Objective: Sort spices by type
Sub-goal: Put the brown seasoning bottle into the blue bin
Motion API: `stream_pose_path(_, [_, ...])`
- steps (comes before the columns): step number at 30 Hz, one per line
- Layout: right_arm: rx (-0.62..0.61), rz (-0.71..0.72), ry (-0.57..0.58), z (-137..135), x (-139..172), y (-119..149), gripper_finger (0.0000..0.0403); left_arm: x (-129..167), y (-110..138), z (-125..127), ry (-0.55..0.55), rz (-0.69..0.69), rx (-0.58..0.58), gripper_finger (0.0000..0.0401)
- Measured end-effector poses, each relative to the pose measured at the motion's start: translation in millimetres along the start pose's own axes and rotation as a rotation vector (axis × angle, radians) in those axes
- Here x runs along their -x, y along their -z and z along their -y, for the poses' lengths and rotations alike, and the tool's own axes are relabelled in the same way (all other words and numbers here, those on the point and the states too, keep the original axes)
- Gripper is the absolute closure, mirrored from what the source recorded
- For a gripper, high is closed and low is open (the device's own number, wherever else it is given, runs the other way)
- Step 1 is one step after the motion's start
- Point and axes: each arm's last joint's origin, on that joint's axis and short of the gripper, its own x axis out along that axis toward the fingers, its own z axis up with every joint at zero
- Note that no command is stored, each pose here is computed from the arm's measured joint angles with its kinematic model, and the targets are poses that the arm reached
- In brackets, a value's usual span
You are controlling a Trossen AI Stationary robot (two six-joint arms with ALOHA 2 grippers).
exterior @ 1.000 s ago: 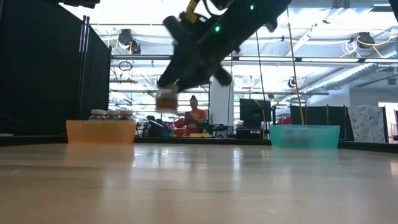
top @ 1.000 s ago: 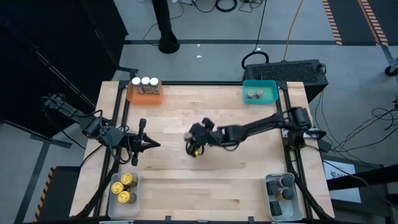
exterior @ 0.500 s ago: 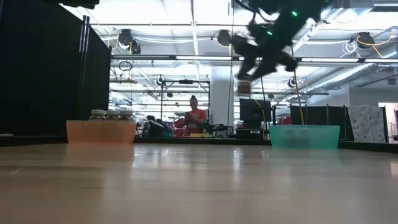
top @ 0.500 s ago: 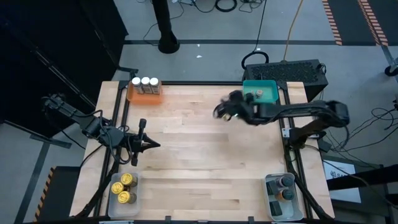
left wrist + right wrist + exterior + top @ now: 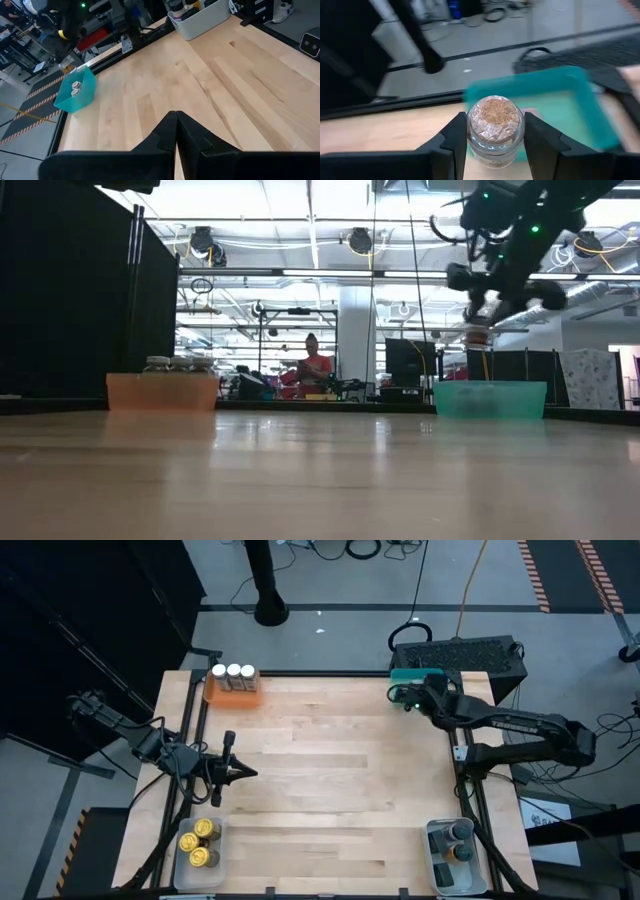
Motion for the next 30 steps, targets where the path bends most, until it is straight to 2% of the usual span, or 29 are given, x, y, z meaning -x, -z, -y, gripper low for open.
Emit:
stream_pose_path(7, [-0.013, -0.021, 0.199, 26.1, -4.1, -2.6, 0.0271, 0.0, 0.0, -0.1, -0.004, -0.001, -0.002, 0.0388])
stream_pose_path(12, [-0.021, -0.026, 0.278, 33.5, -12.1, -5.5, 0.0271, 0.0, 0.0, -0.2, -0.005, -0.002, -0.004, 0.0388])
stream_pose_path(22, [-0.016, -0.034, 0.368, 38.1, -31.0, -9.2, 0.0271, 0.0, 0.1, -0.5, -0.017, -0.005, -0.009, 0.0388])
stream_pose_path(30, [-0.056, -0.004, 0.340, 34.1, -49.8, -19.7, 0.0271, 0.0, 0.2, -0.5, -0.018, -0.006, -0.026, 0.0388])
